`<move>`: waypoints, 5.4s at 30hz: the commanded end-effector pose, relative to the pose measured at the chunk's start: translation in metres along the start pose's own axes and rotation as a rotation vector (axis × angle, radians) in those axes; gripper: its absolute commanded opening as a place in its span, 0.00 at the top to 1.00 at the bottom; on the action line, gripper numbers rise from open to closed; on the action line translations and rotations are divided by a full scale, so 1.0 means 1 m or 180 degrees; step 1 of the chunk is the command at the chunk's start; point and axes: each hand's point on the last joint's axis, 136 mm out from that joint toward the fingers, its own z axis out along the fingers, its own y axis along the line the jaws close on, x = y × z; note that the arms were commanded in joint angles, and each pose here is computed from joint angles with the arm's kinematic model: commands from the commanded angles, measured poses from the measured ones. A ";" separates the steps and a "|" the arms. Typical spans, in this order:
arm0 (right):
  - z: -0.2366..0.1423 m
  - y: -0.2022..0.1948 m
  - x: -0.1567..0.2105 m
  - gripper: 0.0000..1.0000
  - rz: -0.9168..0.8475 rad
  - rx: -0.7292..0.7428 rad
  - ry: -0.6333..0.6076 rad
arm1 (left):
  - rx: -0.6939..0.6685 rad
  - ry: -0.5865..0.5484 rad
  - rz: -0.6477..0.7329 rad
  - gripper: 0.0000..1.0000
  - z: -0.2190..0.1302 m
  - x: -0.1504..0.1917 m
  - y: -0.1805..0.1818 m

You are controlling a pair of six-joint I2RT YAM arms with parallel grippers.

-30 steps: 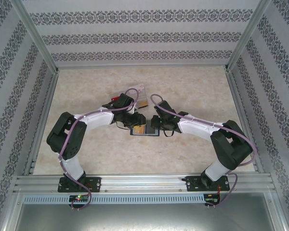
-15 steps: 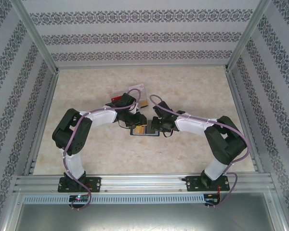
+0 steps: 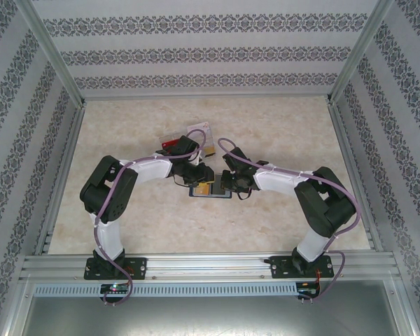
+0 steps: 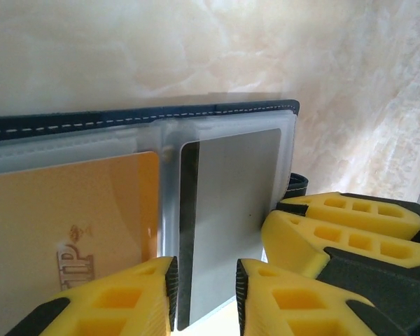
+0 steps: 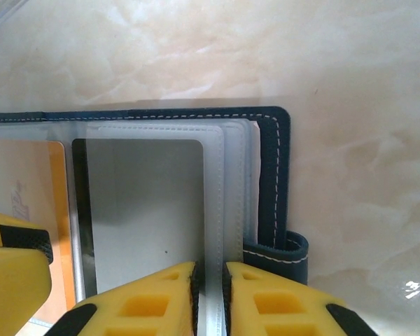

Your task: Take the credit cards out of the card holder

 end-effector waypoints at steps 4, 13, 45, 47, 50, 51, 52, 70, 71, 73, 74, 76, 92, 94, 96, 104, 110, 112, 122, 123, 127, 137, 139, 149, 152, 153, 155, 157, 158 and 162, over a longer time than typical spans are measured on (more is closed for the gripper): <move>0.008 -0.007 0.002 0.80 0.0040 0.0085 0.0109 | -0.0017 0.0084 0.0032 0.69 0.001 0.001 0.005; 0.014 -0.009 0.004 0.81 0.0054 0.0145 0.0189 | -0.0068 0.0099 -0.0009 0.69 0.005 0.002 0.011; 0.016 -0.006 0.005 0.83 0.0113 0.0086 0.0229 | -0.0073 0.0283 0.0142 0.53 0.009 0.005 0.005; 0.016 -0.006 0.004 0.83 0.0118 0.0080 0.0229 | -0.0050 0.0286 0.0153 0.53 0.009 0.004 0.004; 0.016 -0.005 0.005 0.83 0.0101 0.0081 0.0235 | -0.0055 0.0300 0.0156 0.52 0.010 0.006 0.004; 0.017 -0.006 0.005 0.83 0.0111 0.0085 0.0237 | -0.0057 0.0303 0.0158 0.52 0.010 0.007 0.005; 0.017 -0.006 0.005 0.83 0.0113 0.0085 0.0235 | -0.0060 0.0306 0.0152 0.52 0.010 0.007 0.006; 0.017 -0.009 0.007 0.83 0.0119 0.0111 0.0234 | 0.0365 0.0094 0.0198 0.68 -0.014 0.003 -0.018; 0.017 -0.009 0.008 0.83 0.0118 0.0111 0.0239 | 0.0438 0.0108 0.0170 0.69 -0.014 0.004 -0.021; 0.016 -0.009 0.008 0.83 0.0127 0.0108 0.0237 | 0.0594 0.0113 0.0141 0.70 -0.016 0.006 -0.028; 0.016 -0.009 0.007 0.83 0.0135 0.0102 0.0229 | 0.0643 0.0118 0.0132 0.71 -0.016 0.007 -0.030; 0.016 -0.008 0.007 0.83 0.0126 0.0092 0.0232 | 0.0650 0.0099 0.0145 0.72 -0.017 0.007 -0.030; 0.016 -0.010 0.008 0.83 0.0146 0.0117 0.0242 | 0.0426 0.0044 0.0150 0.90 -0.018 0.005 -0.011; 0.016 -0.011 0.008 0.83 0.0151 0.0133 0.0244 | 0.0370 0.0051 0.0153 0.92 -0.020 0.005 -0.005; 0.017 -0.012 0.008 0.83 0.0156 0.0140 0.0246 | 0.0319 0.0054 0.0151 0.94 -0.022 0.006 -0.001; 0.014 -0.008 0.006 0.83 0.0104 0.0101 0.0221 | 0.0045 0.0065 0.0108 0.96 -0.036 0.012 0.026; -0.001 0.008 -0.008 0.80 0.0010 -0.0123 0.0077 | -0.0128 -0.0076 0.0131 0.97 -0.063 0.010 0.036; -0.011 0.019 -0.017 0.75 -0.0055 -0.0278 -0.0026 | -0.0144 -0.0164 0.0170 0.99 -0.074 0.008 0.034; -0.065 0.100 -0.045 0.35 -0.0336 -0.1785 -0.0129 | 0.0276 -0.0424 0.0451 1.00 -0.115 0.000 -0.011; -0.070 0.104 -0.049 0.33 -0.0313 -0.1914 -0.0135 | 0.0362 -0.0445 0.0460 1.00 -0.119 -0.002 -0.017; -0.083 0.116 -0.057 0.26 -0.0363 -0.2160 -0.0122 | 0.0623 -0.0543 0.0513 1.00 -0.136 -0.005 -0.033; -0.107 0.147 -0.064 0.37 -0.0448 -0.2754 0.0127 | 0.1198 -0.0663 0.0497 1.00 -0.156 -0.011 -0.055; -0.113 0.151 -0.068 0.47 -0.0454 -0.2860 0.0109 | 0.1218 -0.0684 0.0496 1.00 -0.159 -0.012 -0.055; -0.121 0.155 -0.066 0.71 -0.0403 -0.3025 0.0119 | 0.1455 -0.0772 0.0419 1.00 -0.165 -0.017 -0.060; -0.121 0.154 -0.066 0.65 -0.0391 -0.3004 0.0106 | 0.1508 -0.0779 0.0418 1.00 -0.167 -0.018 -0.062; -0.120 0.153 -0.066 0.62 -0.0380 -0.2985 0.0094 | 0.1513 -0.0784 0.0427 1.00 -0.168 -0.018 -0.063; -0.117 0.150 -0.067 0.58 -0.0345 -0.2945 0.0086 | 0.1523 -0.0798 0.0443 1.00 -0.170 -0.018 -0.064; -0.114 0.149 -0.068 0.54 -0.0323 -0.2912 0.0080 | 0.1536 -0.0797 0.0463 1.00 -0.171 -0.017 -0.066; -0.112 0.148 -0.068 0.53 -0.0308 -0.2897 0.0084 | 0.1534 -0.0804 0.0457 1.00 -0.172 -0.017 -0.065; -0.108 0.146 -0.068 0.48 -0.0272 -0.2865 0.0095 | 0.1536 -0.0819 0.0473 1.00 -0.175 -0.015 -0.066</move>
